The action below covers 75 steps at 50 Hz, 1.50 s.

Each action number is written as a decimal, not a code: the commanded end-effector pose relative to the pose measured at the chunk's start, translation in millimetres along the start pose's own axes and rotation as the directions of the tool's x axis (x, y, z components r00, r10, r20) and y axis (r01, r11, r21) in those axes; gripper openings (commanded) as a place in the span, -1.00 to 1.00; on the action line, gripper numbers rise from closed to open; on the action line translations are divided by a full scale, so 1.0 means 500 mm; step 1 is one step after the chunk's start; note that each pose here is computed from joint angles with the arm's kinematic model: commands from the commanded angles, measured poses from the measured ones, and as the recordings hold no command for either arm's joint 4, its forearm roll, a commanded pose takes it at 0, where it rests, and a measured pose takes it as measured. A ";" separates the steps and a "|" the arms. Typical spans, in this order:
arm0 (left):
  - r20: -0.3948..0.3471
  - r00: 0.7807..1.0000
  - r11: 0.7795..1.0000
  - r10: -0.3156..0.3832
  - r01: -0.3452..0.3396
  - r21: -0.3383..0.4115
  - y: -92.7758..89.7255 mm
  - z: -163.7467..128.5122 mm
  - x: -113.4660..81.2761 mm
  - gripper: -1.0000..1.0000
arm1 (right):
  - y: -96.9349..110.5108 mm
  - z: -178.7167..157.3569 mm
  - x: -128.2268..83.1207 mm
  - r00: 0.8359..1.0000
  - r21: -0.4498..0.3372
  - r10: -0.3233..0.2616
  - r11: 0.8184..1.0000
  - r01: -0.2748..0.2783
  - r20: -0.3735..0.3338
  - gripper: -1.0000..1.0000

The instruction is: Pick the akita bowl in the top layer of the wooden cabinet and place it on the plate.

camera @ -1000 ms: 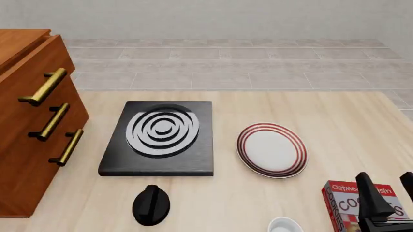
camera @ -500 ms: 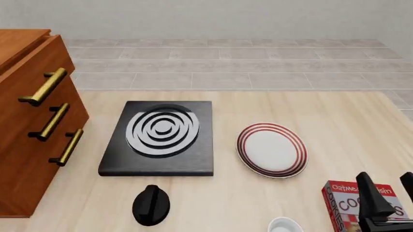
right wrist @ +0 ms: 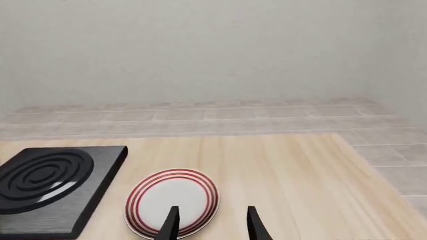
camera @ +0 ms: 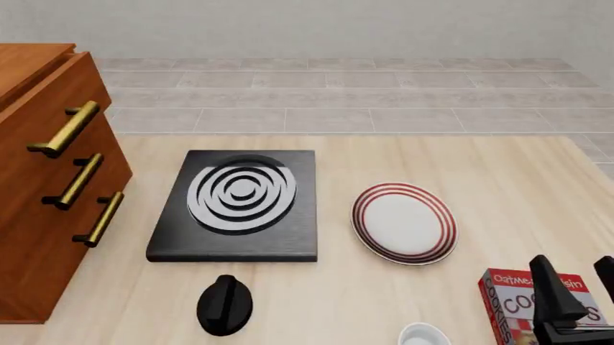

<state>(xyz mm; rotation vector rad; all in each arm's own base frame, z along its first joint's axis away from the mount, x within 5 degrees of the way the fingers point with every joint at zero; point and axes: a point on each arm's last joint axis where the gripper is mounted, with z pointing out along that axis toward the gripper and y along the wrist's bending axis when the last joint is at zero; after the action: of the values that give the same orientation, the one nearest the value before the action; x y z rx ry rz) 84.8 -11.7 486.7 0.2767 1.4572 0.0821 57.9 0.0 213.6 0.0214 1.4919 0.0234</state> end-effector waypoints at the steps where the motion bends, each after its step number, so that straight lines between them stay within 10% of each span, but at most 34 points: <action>1: -0.084 0.996 1.000 0.013 -0.014 -0.014 0.009 0.022 -0.008 1.00 | 0.000 0.001 0.000 1.000 0.004 0.016 1.000 -0.016 -0.003 1.00; 31: -0.289 0.952 0.993 -0.102 0.079 -0.089 0.047 0.086 -0.049 1.00 | -0.001 0.011 0.002 0.997 0.010 0.074 0.997 -0.073 -0.021 1.00; 43: -0.432 0.884 0.981 -0.178 0.123 -0.153 0.065 0.120 -0.024 1.00 | -0.002 0.013 0.001 0.996 0.015 0.082 0.997 -0.082 -0.022 1.00; 75: -0.581 0.804 0.988 -0.127 0.049 -0.149 0.100 0.149 -0.051 1.00 | -0.001 0.008 0.002 0.996 0.011 0.085 0.996 -0.084 -0.019 1.00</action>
<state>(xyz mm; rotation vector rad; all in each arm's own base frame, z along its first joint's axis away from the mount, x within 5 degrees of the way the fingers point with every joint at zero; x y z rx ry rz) 154.1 16.2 530.7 0.0830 2.0302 0.1839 62.7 -0.5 213.1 0.0916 1.5114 0.0844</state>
